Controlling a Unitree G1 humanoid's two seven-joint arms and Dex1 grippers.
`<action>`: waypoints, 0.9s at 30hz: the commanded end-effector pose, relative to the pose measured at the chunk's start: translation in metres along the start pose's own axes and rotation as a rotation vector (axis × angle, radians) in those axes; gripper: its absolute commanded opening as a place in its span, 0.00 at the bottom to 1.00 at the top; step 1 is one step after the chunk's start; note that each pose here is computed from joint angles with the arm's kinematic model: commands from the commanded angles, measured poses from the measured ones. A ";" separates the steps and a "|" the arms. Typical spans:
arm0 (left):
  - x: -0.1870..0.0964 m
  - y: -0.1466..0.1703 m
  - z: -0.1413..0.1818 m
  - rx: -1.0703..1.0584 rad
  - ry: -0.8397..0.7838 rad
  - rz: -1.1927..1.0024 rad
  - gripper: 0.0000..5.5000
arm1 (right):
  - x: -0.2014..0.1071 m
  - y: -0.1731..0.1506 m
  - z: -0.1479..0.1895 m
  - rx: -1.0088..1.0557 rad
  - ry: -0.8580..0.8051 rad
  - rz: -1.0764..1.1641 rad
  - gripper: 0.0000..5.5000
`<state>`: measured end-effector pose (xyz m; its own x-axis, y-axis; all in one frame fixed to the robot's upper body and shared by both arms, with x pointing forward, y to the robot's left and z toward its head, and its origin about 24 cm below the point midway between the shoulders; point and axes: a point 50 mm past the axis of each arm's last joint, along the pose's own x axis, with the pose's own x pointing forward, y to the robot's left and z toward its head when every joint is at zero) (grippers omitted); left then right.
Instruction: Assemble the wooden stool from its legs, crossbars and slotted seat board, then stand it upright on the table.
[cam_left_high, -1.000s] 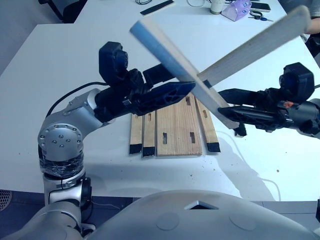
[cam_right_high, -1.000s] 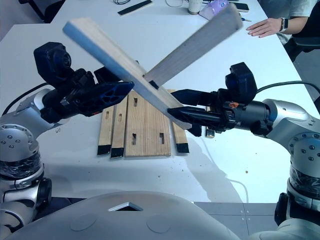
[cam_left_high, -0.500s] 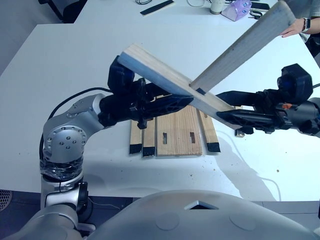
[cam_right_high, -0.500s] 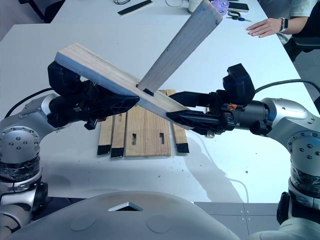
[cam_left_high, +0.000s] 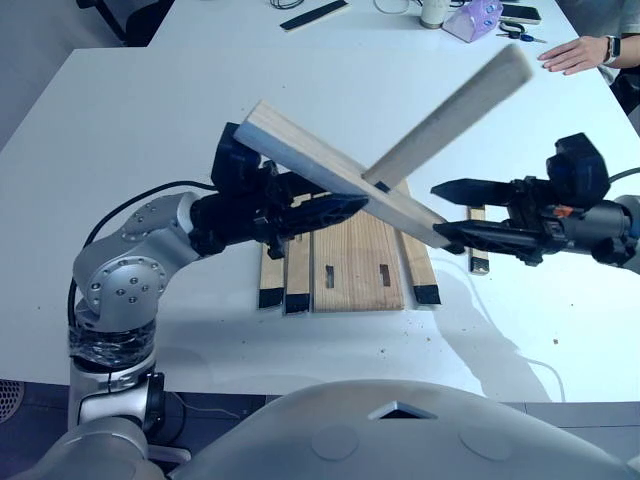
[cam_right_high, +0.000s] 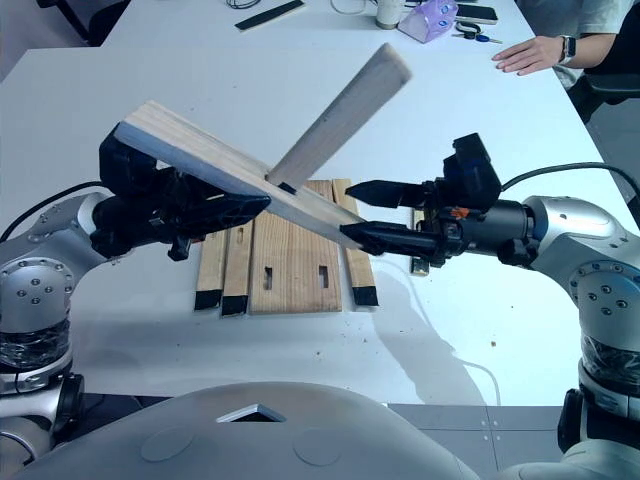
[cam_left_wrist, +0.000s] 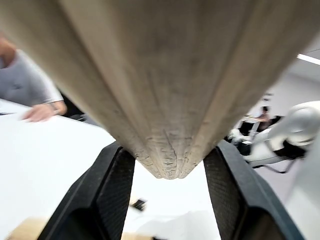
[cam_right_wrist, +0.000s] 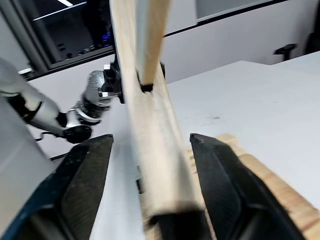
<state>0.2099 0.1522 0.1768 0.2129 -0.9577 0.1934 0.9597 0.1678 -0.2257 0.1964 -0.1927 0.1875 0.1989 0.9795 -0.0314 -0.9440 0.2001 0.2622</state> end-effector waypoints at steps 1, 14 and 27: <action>-0.023 -0.001 0.008 0.080 0.073 0.049 0.37 | -0.013 -0.005 -0.005 0.002 0.005 -0.094 0.51; -0.052 -0.016 -0.008 0.235 0.450 -0.065 0.37 | -0.024 -0.006 -0.017 -0.025 -0.008 -0.213 0.51; -0.067 -0.005 -0.007 0.260 0.529 -0.029 0.37 | -0.020 -0.004 -0.030 -0.045 0.037 -0.227 0.51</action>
<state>0.1873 0.2112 0.1571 0.1267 -0.9488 -0.2895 0.9916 0.1287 0.0121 0.1892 -0.2140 0.1585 0.3942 0.9113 -0.1189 -0.8850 0.4113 0.2180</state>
